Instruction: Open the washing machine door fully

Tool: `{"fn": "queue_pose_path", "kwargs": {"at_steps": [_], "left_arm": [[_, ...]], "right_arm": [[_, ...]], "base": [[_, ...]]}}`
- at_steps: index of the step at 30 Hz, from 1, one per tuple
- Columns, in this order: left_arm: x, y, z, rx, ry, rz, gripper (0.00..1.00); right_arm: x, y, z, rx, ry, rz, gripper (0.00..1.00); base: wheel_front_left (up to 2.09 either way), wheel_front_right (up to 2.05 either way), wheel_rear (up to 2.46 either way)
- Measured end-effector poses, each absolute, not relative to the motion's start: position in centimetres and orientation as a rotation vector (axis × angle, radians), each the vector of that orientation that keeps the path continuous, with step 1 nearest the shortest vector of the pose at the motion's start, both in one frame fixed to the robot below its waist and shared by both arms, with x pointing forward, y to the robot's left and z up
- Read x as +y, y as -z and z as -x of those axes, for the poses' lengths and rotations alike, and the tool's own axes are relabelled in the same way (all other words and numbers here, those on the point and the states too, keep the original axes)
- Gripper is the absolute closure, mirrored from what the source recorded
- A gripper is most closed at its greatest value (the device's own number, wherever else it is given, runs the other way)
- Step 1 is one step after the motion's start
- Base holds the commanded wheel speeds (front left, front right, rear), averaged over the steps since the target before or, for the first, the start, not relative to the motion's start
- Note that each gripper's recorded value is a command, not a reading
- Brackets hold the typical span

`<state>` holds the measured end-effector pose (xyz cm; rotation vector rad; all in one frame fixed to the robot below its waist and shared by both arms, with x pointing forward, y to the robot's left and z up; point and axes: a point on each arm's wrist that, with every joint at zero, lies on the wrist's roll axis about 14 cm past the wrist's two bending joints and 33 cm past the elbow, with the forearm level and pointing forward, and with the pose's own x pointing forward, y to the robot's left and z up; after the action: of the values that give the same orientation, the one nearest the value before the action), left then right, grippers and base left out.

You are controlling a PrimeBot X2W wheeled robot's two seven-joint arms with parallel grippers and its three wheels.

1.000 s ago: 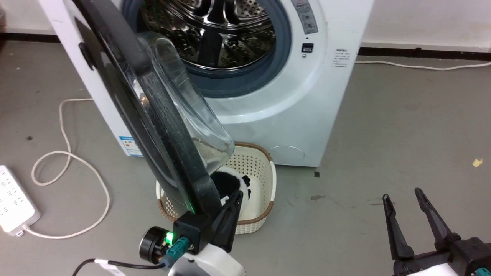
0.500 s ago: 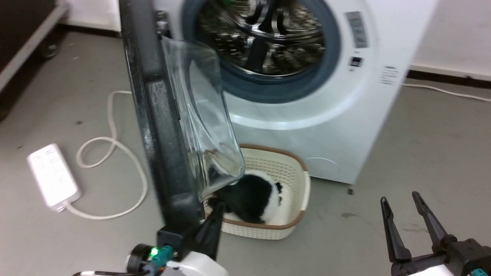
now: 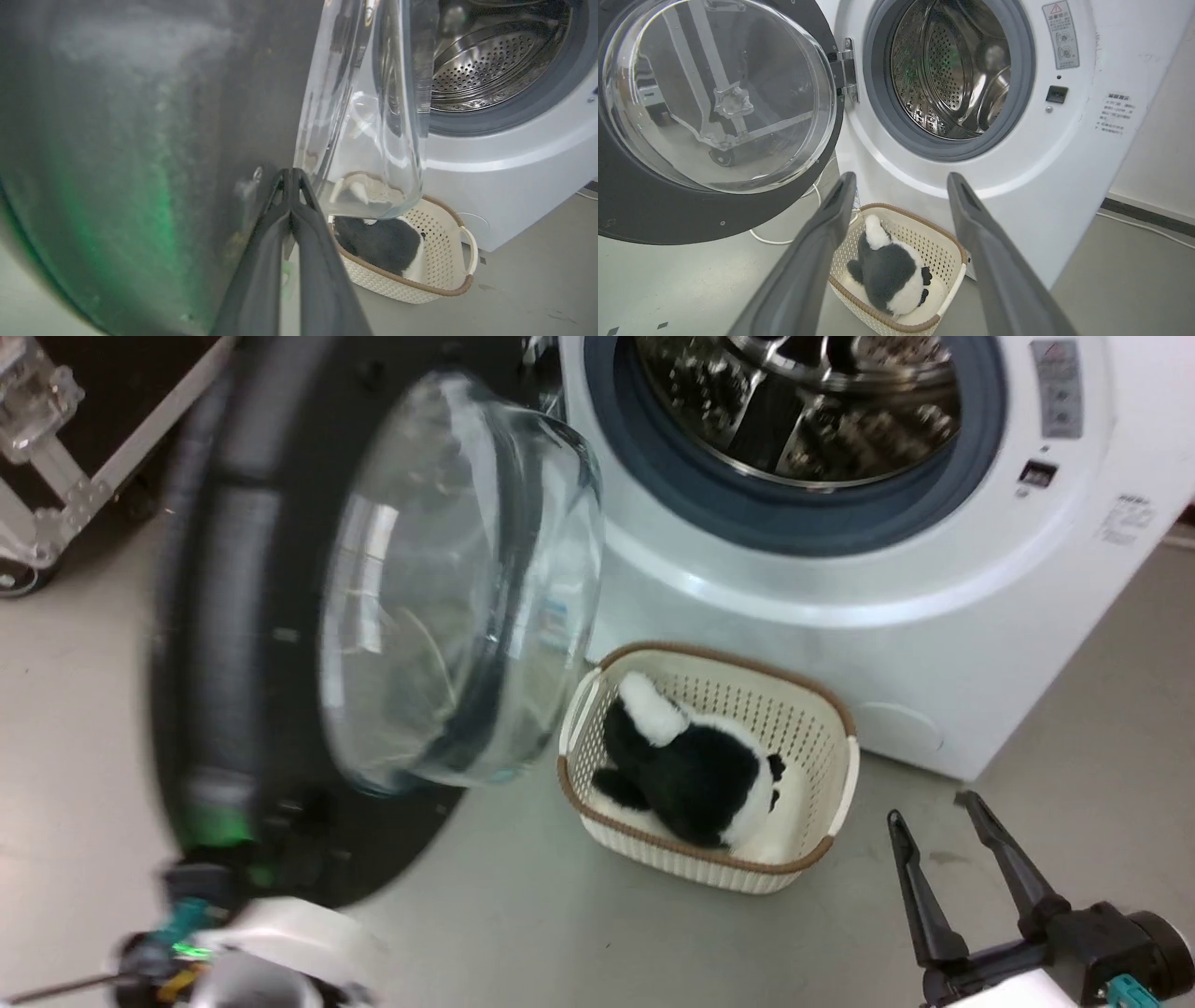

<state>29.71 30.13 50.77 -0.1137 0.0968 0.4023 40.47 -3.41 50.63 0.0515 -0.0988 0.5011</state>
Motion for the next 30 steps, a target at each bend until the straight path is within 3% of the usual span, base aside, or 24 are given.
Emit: {"fn": "queue_pose_path", "kwargs": {"at_steps": [16,30], "left_arm": [[47.9,-52.7,-31.1,0.107,-0.766,0.046,1.0],[49.8,-51.9,-33.2,0.067,-0.755,-0.017,1.0]], "right_arm": [[-5.4,-46.5,-43.4,-0.005,-0.446,0.006,0.0],[-8.2,-46.0,-44.0,0.009,-0.371,0.033,0.0]], "base": [[0.0,0.0,0.0],[0.0,0.0,0.0]]}}
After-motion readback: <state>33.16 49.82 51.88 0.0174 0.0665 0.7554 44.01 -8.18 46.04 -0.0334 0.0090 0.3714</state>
